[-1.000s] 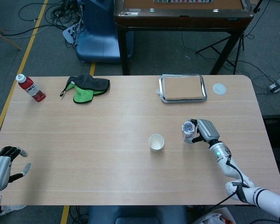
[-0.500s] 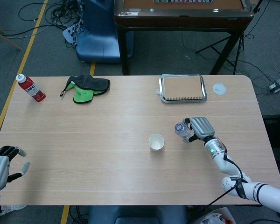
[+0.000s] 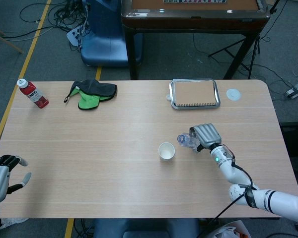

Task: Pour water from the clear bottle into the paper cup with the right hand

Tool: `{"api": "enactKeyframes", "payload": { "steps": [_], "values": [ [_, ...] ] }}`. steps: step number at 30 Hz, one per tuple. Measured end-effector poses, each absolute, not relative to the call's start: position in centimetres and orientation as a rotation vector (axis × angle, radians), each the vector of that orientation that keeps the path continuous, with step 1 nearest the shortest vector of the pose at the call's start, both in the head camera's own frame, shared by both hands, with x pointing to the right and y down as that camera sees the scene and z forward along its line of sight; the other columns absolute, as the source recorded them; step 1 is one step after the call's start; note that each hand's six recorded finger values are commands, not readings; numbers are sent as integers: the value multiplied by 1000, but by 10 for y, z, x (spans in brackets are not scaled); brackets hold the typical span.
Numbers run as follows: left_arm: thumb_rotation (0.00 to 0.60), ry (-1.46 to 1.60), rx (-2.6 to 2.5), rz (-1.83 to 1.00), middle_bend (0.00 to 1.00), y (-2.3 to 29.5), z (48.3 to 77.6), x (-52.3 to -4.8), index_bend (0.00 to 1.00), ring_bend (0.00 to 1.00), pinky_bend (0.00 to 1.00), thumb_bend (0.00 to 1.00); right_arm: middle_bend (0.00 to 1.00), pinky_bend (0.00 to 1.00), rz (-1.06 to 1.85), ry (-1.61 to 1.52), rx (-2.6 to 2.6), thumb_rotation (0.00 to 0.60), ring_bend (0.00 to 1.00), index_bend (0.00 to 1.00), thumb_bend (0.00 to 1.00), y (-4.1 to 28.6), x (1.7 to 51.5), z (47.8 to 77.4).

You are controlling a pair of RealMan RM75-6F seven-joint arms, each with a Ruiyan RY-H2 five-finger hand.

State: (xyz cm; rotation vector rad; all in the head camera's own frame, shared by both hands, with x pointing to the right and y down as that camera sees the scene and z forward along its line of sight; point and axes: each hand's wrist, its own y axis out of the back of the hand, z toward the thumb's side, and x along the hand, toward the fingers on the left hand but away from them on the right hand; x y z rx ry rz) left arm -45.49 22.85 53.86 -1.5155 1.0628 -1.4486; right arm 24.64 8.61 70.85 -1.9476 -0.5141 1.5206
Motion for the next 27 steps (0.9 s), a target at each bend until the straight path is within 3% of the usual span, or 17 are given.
{"api": "enactKeyframes", "payload": {
  "steps": [27],
  "values": [
    [600,1065,-1513,-1449,446,228,538,-455,496,330,602,244,559,562,1635,-218,-1665,600,507,616,9,76,232,699]
  ]
}}
